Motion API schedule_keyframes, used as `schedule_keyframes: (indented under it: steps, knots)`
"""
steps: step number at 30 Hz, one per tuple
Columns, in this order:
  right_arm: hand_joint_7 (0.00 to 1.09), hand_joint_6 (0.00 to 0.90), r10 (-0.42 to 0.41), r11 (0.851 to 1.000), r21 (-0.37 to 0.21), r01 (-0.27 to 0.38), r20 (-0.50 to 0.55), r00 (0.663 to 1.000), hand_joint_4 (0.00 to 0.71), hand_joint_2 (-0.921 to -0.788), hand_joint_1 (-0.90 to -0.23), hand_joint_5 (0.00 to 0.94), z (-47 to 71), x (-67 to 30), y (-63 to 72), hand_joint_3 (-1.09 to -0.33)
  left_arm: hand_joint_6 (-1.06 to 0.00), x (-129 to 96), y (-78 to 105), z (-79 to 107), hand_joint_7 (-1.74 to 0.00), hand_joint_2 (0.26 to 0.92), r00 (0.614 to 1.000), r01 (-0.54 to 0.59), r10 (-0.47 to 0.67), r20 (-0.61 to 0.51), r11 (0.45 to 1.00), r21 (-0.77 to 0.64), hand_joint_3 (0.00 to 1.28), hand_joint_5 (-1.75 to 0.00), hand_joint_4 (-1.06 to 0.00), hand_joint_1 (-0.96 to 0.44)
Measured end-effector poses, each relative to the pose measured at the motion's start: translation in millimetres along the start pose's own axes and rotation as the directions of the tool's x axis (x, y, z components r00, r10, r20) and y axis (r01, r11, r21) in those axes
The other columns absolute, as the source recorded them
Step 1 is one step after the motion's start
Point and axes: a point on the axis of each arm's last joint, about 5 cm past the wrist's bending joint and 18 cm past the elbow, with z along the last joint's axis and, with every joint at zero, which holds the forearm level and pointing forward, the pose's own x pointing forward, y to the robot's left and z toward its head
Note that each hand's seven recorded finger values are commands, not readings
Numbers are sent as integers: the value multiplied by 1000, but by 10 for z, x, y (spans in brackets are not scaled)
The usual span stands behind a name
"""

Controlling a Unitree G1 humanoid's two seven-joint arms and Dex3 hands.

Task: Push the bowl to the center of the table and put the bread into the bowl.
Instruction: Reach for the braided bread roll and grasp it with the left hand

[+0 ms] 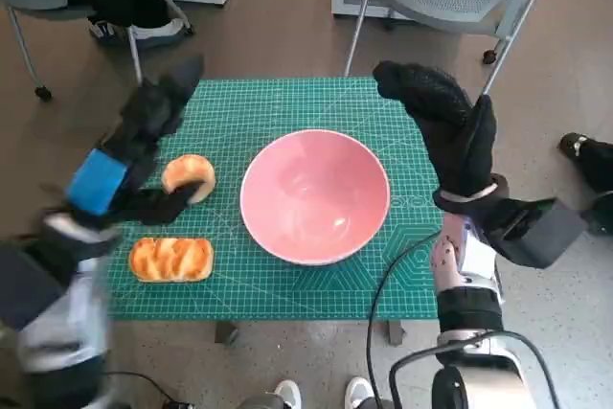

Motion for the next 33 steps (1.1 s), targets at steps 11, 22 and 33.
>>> schedule_keyframes:
  steps: [11, 22, 33]
  knots:
    - [13, 171, -16, 1000, 6, 16, 8, 1000, 80, -921, -707, 1, 13, 22, 20, -871, -275, -449, -31, 288, -31, 634, 920, 14, 97, -381, 960, 279, 7, -3, -20, -97]
    - [17, 175, -21, 999, 47, 22, -27, 999, 84, -921, -701, 2, -42, -7, 84, -871, -242, -478, -181, 350, -2, 662, 856, 125, 49, -515, 947, 297, 15, 0, -6, -17]
    - [18, 175, -28, 997, 69, 30, -33, 999, 84, -921, -694, 2, -41, -23, 48, -871, -188, -396, -308, 295, 0, 687, 779, 293, -60, -625, 915, 278, 21, 1, 1, 7]
